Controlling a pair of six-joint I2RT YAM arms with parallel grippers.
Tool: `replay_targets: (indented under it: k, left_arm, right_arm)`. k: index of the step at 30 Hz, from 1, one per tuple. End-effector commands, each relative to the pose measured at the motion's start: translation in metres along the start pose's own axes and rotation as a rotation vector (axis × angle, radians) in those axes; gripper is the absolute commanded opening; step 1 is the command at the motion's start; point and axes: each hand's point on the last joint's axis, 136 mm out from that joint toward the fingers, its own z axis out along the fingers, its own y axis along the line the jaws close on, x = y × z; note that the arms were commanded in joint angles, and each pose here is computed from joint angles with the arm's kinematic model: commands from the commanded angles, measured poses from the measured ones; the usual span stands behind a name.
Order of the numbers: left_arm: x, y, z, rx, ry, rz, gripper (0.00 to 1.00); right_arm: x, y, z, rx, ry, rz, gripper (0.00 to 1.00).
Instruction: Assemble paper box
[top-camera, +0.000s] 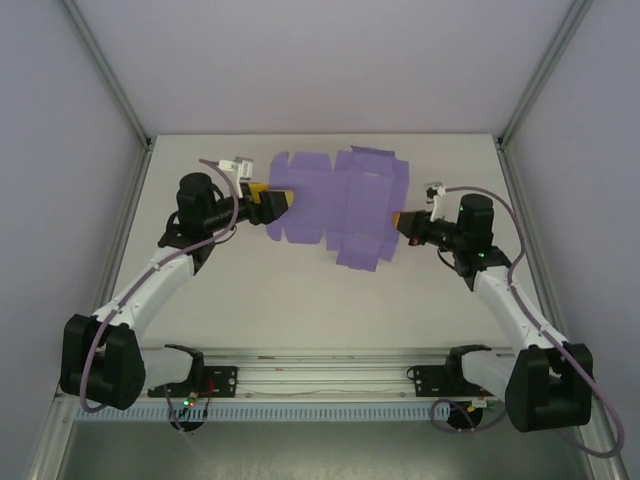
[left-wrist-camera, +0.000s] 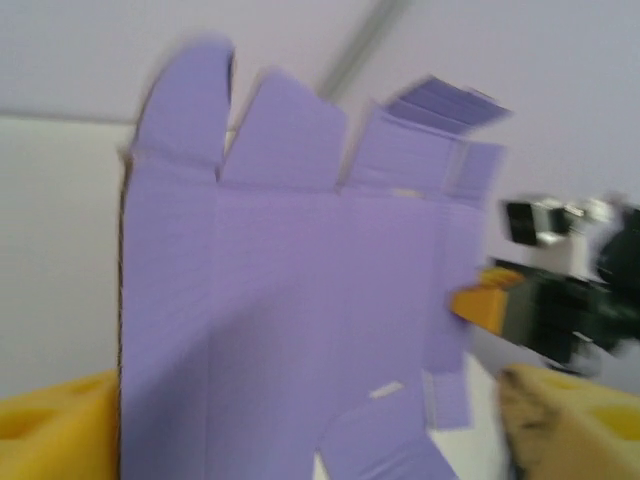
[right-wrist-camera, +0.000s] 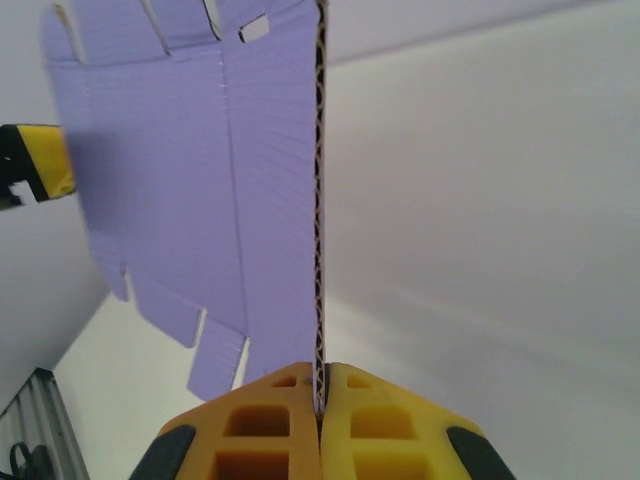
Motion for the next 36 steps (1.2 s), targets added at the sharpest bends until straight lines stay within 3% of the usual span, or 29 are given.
replay_targets:
  k: [1, 4, 8, 12, 17, 22, 25, 36]
  left_arm:
    - [0.027, 0.072, -0.021, -0.417, 0.048, -0.046, 1.0]
    - [0.044, 0.09, -0.026, -0.503, 0.1, -0.072, 1.0]
    - [0.052, 0.084, -0.013, -0.42, 0.143, -0.093, 1.0]
    - [0.056, 0.071, 0.004, -0.295, 0.168, -0.113, 1.0]
    - [0.066, 0.051, 0.029, -0.169, 0.239, -0.112, 1.0]
    - [0.066, 0.063, 0.044, -0.244, 0.27, -0.098, 1.0]
    - [0.066, 0.076, 0.051, -0.297, 0.288, -0.105, 1.0]
    - [0.079, 0.1, 0.078, -0.392, 0.379, -0.024, 1.0]
  right_arm:
    - [0.016, -0.016, 0.005, 0.101, 0.098, -0.027, 0.0]
    - [0.037, -0.036, 0.014, 0.199, 0.216, -0.057, 0.0]
    - [0.065, -0.073, 0.024, 0.43, 0.441, -0.283, 0.0]
    - [0.063, -0.089, 0.037, 0.554, 0.572, -0.522, 0.0]
    - [0.04, -0.087, 0.07, 0.601, 0.596, -0.849, 0.02]
    - [0.028, -0.067, 0.102, 0.59, 0.571, -1.183, 0.03]
    - [0.02, -0.049, 0.117, 0.589, 0.496, -1.334, 0.02]
    - [0.023, -0.014, 0.13, 0.55, 0.47, -1.44, 0.03]
